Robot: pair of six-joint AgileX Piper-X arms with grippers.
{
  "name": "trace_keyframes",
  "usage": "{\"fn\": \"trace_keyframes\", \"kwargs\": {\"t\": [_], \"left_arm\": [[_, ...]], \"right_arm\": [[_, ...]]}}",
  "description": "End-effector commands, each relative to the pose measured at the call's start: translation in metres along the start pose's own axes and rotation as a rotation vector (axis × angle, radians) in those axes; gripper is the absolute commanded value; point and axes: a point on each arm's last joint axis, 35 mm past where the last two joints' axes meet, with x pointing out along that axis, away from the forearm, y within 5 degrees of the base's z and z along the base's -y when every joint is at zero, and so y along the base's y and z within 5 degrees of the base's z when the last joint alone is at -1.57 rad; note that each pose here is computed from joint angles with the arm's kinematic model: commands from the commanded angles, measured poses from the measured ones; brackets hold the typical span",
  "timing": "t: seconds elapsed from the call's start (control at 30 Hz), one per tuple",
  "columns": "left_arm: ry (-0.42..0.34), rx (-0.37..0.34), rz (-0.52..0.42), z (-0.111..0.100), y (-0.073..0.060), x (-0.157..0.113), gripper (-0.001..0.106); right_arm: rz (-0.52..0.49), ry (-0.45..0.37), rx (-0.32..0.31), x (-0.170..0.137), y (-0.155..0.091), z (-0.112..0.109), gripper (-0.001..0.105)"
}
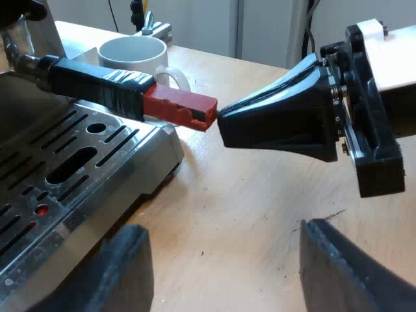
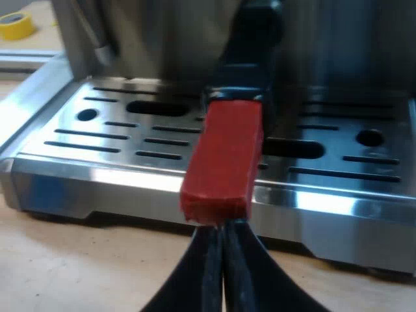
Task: Grind coffee beans and then tamp
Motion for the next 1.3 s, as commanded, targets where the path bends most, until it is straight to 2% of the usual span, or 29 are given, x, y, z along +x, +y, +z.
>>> {"fn": "trace_keyframes", "kwargs": {"t": [0.03,0.3,0.43,0.6,0.73,1.07,1.17,1.23,1.3], "left_arm": [[-0.007,-0.001,-0.019,0.001,-0.001,0.000,0.052],[-0.007,-0.001,-0.019,0.001,-0.001,0.000,0.052],[-0.007,-0.001,-0.019,0.001,-0.001,0.000,0.052],[-0.007,-0.001,-0.019,0.001,-0.001,0.000,0.052],[-0.007,-0.001,-0.019,0.001,-0.001,0.000,0.052],[-0.007,-0.001,-0.019,0.001,-0.001,0.000,0.052],[-0.007,-0.001,-0.019,0.001,-0.001,0.000,0.052],[-0.007,-0.001,-0.019,0.001,-0.001,0.000,0.052],[-0.007,-0.001,-0.019,0.001,-0.001,0.000,0.052]], "right_arm": [[-0.004,-0.006,0.001,0.002,-0.001,0.002,0.001],[-0.038,-0.010,-0.019,0.002,-0.002,0.002,0.001],[-0.072,-0.029,0.024,0.007,-0.008,0.006,0.001],[-0.083,-0.037,0.048,0.012,-0.013,0.009,0.001],[-0.066,-0.039,0.004,0.012,-0.012,0.010,0.001],[-0.073,-0.040,0.000,0.013,-0.013,0.010,0.001],[-0.057,-0.013,-0.031,0.012,-0.012,0.006,0.001],[-0.032,0.022,-0.079,0.007,-0.007,-0.001,0.001],[-0.013,0.049,-0.088,0.001,-0.002,-0.007,0.001]]}}
